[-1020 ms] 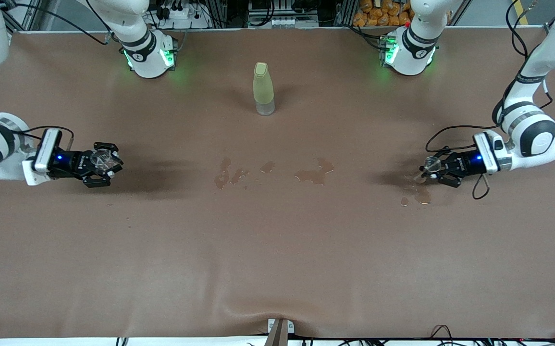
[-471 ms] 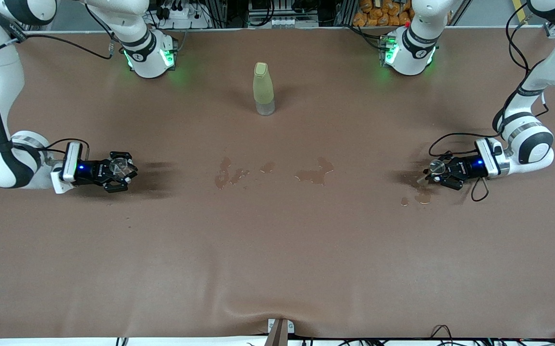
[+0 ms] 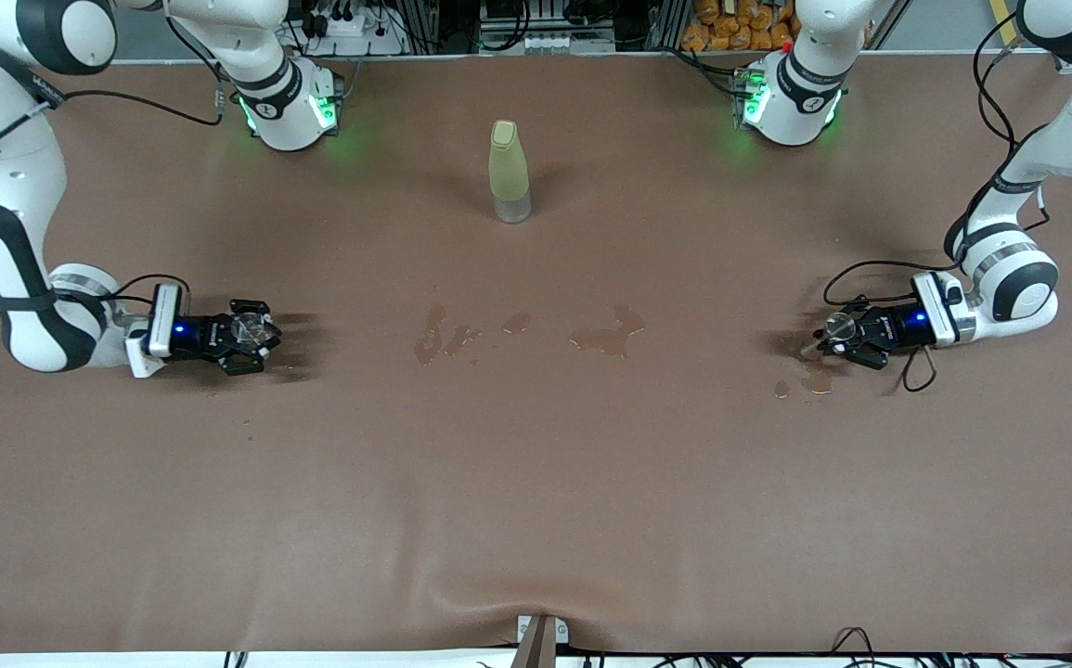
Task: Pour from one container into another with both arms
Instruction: 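Lower the jigger with the left gripper while the right gripper lowers the beaker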
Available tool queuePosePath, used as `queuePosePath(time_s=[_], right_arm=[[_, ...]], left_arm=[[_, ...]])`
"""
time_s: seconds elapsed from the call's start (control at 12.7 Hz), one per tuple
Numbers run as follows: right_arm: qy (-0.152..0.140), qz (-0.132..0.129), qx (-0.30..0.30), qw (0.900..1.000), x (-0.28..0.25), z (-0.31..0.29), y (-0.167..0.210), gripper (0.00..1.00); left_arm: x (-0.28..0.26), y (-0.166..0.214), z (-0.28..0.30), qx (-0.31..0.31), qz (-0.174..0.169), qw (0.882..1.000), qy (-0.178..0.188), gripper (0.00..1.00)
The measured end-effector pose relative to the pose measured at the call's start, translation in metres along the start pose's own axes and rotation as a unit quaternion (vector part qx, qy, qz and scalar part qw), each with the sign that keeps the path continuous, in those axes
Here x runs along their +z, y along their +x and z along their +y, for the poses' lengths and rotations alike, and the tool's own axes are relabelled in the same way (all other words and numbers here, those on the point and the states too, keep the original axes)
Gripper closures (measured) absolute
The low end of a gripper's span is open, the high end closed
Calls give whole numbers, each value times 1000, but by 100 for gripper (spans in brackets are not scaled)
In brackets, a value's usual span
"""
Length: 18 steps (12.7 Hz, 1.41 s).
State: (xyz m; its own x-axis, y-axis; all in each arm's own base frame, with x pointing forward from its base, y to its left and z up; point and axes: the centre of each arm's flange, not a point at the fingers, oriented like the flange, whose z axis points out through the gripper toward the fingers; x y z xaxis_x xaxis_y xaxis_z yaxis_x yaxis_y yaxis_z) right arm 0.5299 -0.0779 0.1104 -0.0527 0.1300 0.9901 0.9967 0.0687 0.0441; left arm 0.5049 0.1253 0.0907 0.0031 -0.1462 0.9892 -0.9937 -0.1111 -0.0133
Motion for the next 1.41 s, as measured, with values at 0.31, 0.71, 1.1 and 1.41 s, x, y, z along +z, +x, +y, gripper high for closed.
queuePosePath(time_s=[0.31, 0.71, 1.1, 1.41], right_arm=[[-2, -6, 12, 1000, 2, -2, -30, 85], [-7, -22, 15, 1000, 1, 1, -49, 85], [-11, -32, 16, 999, 0, 3, -63, 85], [-14, -39, 16, 999, -5, 5, -63, 68]], left_arm=[[2, -6, 2, -3, 2, 1000, -2, 79], [2, -12, 2, -2, 5, 1000, -2, 61], [-3, -10, -1, 3, 3, 1000, -4, 6], [-30, -3, -13, 24, -35, 999, -31, 0]])
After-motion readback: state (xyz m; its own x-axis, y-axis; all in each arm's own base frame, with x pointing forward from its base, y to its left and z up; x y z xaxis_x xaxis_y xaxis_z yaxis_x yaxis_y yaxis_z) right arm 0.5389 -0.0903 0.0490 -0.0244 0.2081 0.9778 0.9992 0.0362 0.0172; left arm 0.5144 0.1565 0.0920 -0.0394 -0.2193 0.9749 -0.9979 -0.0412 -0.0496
